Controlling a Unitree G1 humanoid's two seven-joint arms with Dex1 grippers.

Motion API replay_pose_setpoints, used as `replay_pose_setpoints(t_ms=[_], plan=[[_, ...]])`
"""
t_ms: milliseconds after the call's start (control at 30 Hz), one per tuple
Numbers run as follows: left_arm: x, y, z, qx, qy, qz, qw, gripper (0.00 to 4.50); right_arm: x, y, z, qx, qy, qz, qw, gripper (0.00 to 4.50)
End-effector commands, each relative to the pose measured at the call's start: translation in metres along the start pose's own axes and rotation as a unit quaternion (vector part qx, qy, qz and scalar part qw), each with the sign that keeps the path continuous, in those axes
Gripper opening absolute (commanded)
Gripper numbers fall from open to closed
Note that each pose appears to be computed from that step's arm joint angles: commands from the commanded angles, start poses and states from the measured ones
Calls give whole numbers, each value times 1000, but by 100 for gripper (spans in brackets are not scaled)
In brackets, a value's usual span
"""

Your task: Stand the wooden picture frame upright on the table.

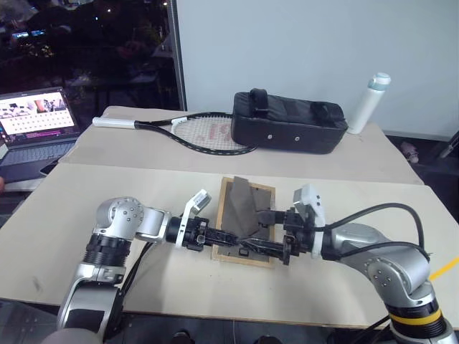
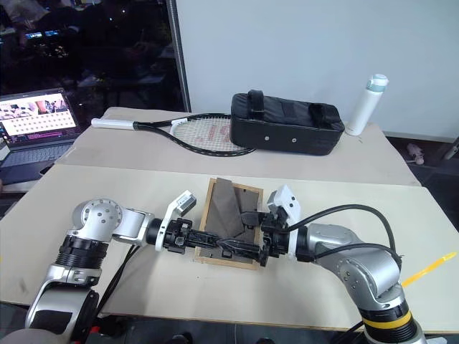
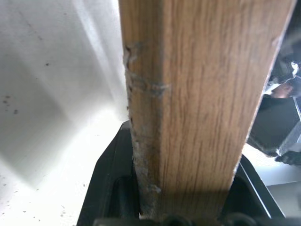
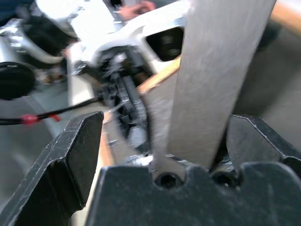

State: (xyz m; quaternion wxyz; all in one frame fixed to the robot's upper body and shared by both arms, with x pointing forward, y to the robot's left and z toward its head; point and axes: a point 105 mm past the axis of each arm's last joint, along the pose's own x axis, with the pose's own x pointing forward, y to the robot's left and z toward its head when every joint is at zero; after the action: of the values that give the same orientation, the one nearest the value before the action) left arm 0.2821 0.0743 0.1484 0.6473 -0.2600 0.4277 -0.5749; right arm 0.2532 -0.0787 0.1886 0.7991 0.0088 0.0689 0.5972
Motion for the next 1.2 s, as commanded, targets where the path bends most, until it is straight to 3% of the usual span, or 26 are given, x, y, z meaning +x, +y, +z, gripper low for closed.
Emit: replay_pose_setpoints(t_ms=[33,133,500,600,667,733,800,1033,1200], plan=[[-3,-15,9,20,-3,-27,999,116,-10,13,19,-14,-28,31,999,449],[-4,-14,8,16,-1,-26,1000,116,-14,13,21,-13,-29,29,999,449],[-14,-16,6,-39,17,-76,996,116,-79,-52,11,-95,35,-175,979,449],[-16,-21,12,-78,11,-126,989,116,-93,-69,6,-181,61,-236,953,449],[-17,-25,12,-102,16,-162,981,116,-100,-77,3,-274,93,-263,920,449],[-14,-24,6,-128,29,-179,975,116,-98,-78,-1,-437,147,-268,846,449],[-13,-23,4,-143,40,-186,971,116,-87,-71,-3,-517,144,-249,806,449],[-6,-33,2,-154,81,-208,963,116,-49,-58,5,-628,93,-221,741,449],[-2,-36,-8,-146,118,-205,961,116,-37,-56,12,-665,75,-214,712,449]])
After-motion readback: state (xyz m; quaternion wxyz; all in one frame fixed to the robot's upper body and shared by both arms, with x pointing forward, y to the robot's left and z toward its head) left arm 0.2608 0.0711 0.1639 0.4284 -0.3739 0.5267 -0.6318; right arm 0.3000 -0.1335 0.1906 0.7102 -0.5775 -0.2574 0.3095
